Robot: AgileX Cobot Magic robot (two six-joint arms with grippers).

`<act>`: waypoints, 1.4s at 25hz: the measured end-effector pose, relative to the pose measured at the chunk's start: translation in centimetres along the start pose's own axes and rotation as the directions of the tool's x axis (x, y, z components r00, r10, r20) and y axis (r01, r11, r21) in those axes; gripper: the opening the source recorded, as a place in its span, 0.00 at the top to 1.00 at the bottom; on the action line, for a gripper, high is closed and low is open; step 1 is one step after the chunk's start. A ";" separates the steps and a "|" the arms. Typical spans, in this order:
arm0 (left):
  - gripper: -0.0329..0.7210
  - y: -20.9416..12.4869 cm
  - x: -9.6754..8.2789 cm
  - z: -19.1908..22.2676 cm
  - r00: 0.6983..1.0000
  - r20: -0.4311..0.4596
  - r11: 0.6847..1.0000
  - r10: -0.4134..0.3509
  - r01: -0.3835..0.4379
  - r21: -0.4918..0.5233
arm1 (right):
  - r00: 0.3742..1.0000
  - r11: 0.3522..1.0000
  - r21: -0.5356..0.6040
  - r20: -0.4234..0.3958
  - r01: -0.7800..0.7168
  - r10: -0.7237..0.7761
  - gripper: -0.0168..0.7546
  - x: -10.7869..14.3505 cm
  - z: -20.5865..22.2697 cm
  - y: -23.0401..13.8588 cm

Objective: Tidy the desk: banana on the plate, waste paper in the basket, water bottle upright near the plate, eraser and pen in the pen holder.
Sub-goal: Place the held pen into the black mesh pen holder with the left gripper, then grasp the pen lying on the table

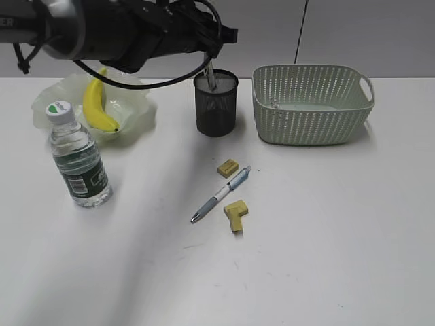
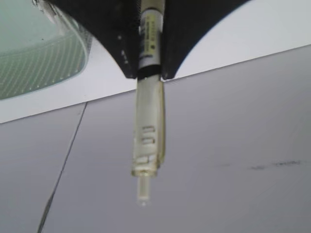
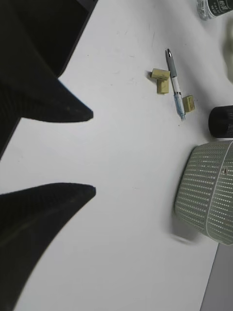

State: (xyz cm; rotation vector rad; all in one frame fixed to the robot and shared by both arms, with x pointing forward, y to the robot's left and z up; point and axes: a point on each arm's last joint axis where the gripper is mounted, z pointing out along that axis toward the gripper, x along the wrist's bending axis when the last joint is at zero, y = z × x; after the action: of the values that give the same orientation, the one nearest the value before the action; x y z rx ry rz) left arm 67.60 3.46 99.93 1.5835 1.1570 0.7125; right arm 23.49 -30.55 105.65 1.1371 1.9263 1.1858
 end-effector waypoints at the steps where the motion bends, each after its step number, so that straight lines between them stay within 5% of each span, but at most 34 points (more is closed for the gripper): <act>1: 0.84 -0.2 0.0 0.2 1.000 -0.002 1.000 -0.001 0.001 0.004 | 1.000 1.000 0.000 0.000 0.000 0.000 0.54 0.0 0.0 0.0; 6: 0.84 -2.8 0.2 1.7 0.999 -0.010 0.998 -0.030 0.031 0.056 | 1.000 1.000 0.000 0.000 0.000 0.000 0.54 0.0 0.0 0.0; 10: 0.83 -3.3 0.1 2.0 0.998 0.005 0.997 0.059 -0.059 0.057 | 1.000 1.000 0.000 0.000 0.000 0.000 0.54 0.0 0.0 0.0; 13: 0.71 -3.0 0.0 2.0 0.989 0.020 0.989 0.144 -0.145 0.041 | 1.000 1.000 0.000 0.000 0.000 0.000 0.54 0.0 0.0 0.0; 17: 0.47 -3.0 0.0 2.0 0.986 0.023 0.986 0.163 -0.164 0.038 | 1.000 1.000 0.000 0.000 0.000 0.000 0.54 0.0 0.0 0.0; 21: 0.40 -3.0 0.0 2.0 0.988 0.021 0.987 0.153 -0.154 0.038 | 1.000 1.000 0.000 0.000 0.000 0.000 0.54 0.0 0.0 0.0; 28: 0.39 2.7 -0.8 -1.5 0.988 0.065 0.989 0.138 -0.134 -0.056 | 1.000 1.000 0.000 0.000 0.000 0.000 0.54 0.0 0.0 0.0; 35: 0.40 8.3 -2.4 -7.5 0.945 0.274 0.984 0.180 -0.172 -0.052 | 1.000 1.000 0.000 0.000 0.000 0.000 0.54 0.0 0.0 0.0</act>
State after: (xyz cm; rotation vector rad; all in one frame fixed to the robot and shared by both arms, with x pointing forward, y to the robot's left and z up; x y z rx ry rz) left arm 62.92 3.76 110.42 1.7161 0.8046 0.5942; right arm 23.49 -30.55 105.65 1.1371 1.9263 1.1858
